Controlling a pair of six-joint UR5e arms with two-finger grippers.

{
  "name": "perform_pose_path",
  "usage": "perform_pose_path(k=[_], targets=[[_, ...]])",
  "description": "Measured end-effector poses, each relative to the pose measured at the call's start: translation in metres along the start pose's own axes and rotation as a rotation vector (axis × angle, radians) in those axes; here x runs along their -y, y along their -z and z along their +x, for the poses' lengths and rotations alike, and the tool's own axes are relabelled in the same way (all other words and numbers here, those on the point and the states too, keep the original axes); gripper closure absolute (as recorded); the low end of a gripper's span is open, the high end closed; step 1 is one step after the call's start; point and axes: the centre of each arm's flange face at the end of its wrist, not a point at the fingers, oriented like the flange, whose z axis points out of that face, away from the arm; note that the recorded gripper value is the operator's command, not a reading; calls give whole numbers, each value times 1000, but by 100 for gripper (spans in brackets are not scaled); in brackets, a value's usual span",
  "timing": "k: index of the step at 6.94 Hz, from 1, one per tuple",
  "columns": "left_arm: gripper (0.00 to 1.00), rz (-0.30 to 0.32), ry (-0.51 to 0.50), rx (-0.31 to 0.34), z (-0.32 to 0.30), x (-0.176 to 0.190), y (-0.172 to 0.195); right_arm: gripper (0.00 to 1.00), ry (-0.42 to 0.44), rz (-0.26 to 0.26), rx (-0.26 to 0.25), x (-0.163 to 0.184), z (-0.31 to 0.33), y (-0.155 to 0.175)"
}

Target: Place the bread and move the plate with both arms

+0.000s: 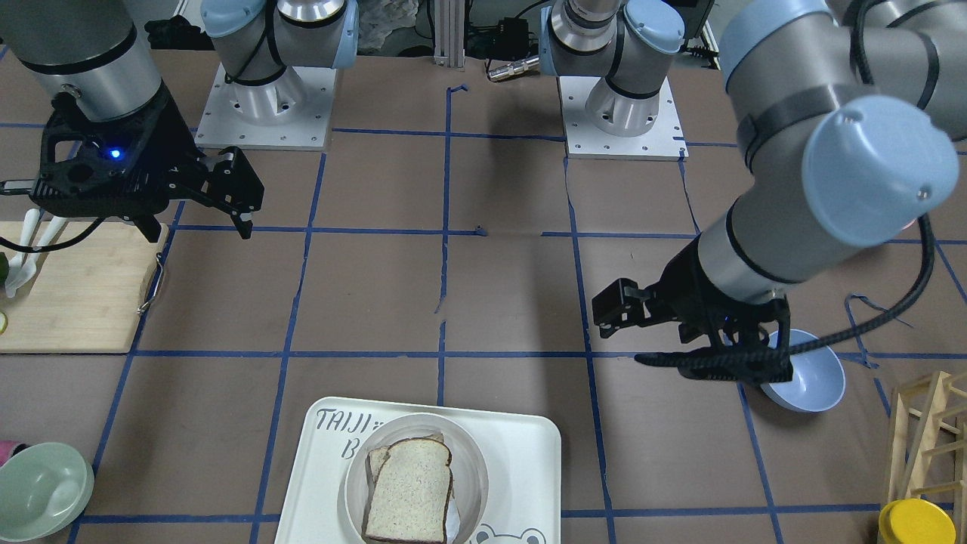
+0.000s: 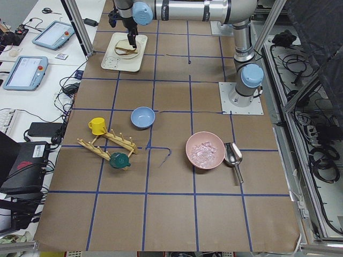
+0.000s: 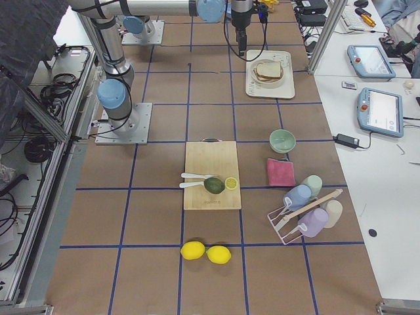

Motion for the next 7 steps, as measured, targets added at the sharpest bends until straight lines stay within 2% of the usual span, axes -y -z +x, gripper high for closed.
perform_pose_path(k=[3, 5, 7], targets=[[0, -12, 85, 12, -3, -74, 3, 0, -9, 2, 4, 0, -5, 4], [0, 6, 87, 76, -11, -122, 7, 0, -9, 1, 5, 0, -5, 4], [0, 27, 91, 97, -14, -137, 9, 0, -8, -2, 7, -1, -6, 2]])
